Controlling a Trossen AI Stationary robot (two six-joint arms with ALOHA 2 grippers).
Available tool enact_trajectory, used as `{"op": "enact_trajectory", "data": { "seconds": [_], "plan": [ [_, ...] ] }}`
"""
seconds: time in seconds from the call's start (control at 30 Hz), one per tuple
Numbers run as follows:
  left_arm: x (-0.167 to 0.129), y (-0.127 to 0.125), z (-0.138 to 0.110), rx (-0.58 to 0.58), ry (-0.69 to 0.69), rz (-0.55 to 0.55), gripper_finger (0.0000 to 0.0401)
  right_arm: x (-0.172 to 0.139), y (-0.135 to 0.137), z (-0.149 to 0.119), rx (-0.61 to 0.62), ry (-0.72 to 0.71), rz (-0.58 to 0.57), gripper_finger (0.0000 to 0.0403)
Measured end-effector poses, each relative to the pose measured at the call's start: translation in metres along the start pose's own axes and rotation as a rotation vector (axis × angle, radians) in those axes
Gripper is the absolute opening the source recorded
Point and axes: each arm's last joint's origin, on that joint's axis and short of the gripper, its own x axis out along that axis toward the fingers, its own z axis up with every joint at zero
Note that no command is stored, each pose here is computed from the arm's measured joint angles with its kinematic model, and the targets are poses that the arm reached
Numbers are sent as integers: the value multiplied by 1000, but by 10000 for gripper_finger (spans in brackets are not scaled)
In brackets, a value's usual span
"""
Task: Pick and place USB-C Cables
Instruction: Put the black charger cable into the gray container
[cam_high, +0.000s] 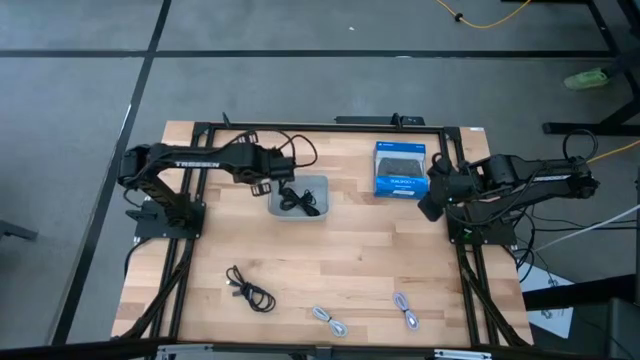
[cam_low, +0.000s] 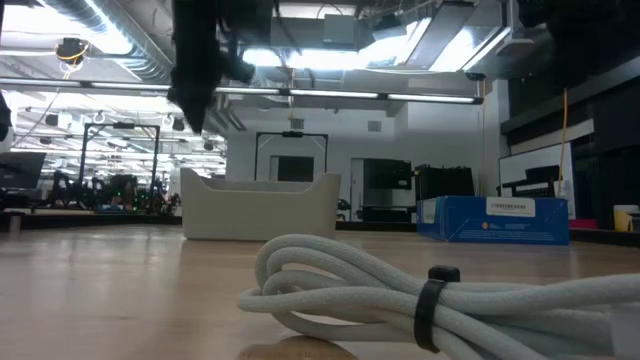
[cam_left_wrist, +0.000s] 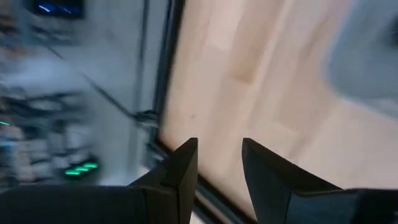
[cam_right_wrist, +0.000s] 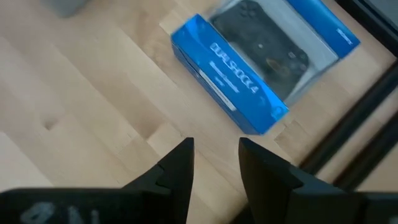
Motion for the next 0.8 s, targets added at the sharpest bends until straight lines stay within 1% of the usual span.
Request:
{"op": "enact_trajectory", "data": {
  "seconds": [0.1,0.2,0.27,0.33,0.43,0.5,0.6,0.73,0.8],
  "plan": [
    [-31,2,1,-121,4,-157,119,0,3,2,11,-10,30,129],
    [-59,-3,2,-203,7,-369,119,0,5,2,17,5,67,129],
    [-76,-9,1,-200,9,-510,119,0,6,2,20,13,91,129],
    [-90,-15,-1,-167,9,-628,119,0,7,2,22,32,117,129],
    [-107,-26,-6,-100,17,-752,119,-1,11,3,15,74,198,129],
    [-115,-34,-11,-60,26,-804,119,-2,16,2,-1,117,281,129],
    [-126,-46,-19,-47,50,-840,119,-6,26,0,-33,159,411,129],
    [-140,-61,-31,-25,43,-834,119,-15,44,-6,-38,143,552,129],
    [-146,-67,-37,3,8,-805,119,-19,54,-11,-17,139,589,129]
  ]
}}
